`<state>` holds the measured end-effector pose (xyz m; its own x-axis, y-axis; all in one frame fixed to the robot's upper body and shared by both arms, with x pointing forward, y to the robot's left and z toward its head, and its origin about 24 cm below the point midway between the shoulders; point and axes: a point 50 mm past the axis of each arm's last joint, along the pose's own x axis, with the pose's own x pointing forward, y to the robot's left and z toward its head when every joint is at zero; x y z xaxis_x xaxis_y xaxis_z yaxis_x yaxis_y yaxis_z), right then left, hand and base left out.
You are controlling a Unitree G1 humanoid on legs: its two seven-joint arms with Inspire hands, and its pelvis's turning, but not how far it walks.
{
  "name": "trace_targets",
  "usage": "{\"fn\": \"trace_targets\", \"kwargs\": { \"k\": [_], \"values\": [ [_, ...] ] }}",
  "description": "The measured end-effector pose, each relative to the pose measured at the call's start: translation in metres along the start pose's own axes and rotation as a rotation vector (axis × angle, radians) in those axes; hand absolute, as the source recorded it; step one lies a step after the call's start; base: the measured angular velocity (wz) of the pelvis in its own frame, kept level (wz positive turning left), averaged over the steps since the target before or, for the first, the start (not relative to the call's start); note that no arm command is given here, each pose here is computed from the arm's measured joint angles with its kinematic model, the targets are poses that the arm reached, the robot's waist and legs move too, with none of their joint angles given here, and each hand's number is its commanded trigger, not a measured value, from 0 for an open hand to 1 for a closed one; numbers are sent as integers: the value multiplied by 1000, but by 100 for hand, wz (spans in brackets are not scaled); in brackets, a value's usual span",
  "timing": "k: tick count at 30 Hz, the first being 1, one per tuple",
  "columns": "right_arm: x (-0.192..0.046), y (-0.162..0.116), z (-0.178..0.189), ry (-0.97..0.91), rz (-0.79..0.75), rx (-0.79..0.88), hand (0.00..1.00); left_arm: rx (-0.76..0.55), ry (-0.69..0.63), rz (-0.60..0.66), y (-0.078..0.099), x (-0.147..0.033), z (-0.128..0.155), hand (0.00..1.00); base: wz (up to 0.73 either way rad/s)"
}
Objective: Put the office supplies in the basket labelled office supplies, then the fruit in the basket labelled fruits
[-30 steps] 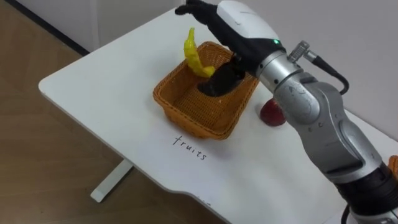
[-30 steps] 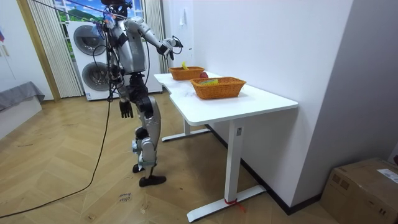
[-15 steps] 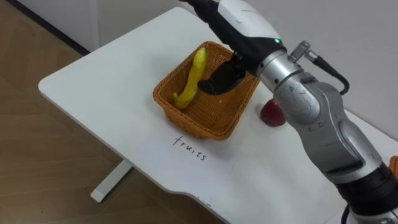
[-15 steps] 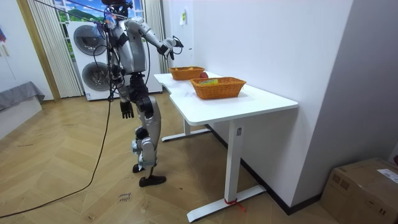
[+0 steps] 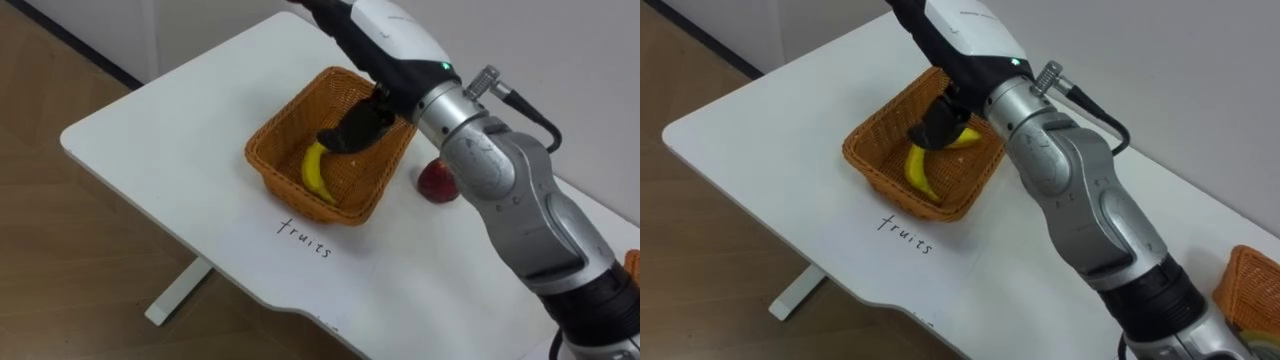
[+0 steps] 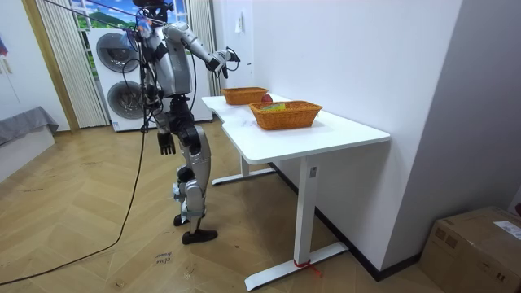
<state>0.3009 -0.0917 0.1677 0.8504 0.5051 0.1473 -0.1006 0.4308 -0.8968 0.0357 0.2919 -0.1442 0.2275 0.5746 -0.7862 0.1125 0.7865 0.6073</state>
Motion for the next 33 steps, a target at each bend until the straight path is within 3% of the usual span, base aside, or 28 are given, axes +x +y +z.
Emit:
{"fn": "trace_targets", "kwargs": {
  "k": [12, 21, 33],
  "values": [
    [0, -1, 0, -39, -30, 29, 0, -7, 23, -12, -5, -1, -5, 0, 0],
    [-4, -14, -23, 11, -160, 131, 0, -11, 0, -37, -11, -4, -6, 0, 0],
    [-18, -11, -67, 187, -249, 331, 0, -44, -46, -79, -27, -9, 9, 0, -2]
  ]
}}
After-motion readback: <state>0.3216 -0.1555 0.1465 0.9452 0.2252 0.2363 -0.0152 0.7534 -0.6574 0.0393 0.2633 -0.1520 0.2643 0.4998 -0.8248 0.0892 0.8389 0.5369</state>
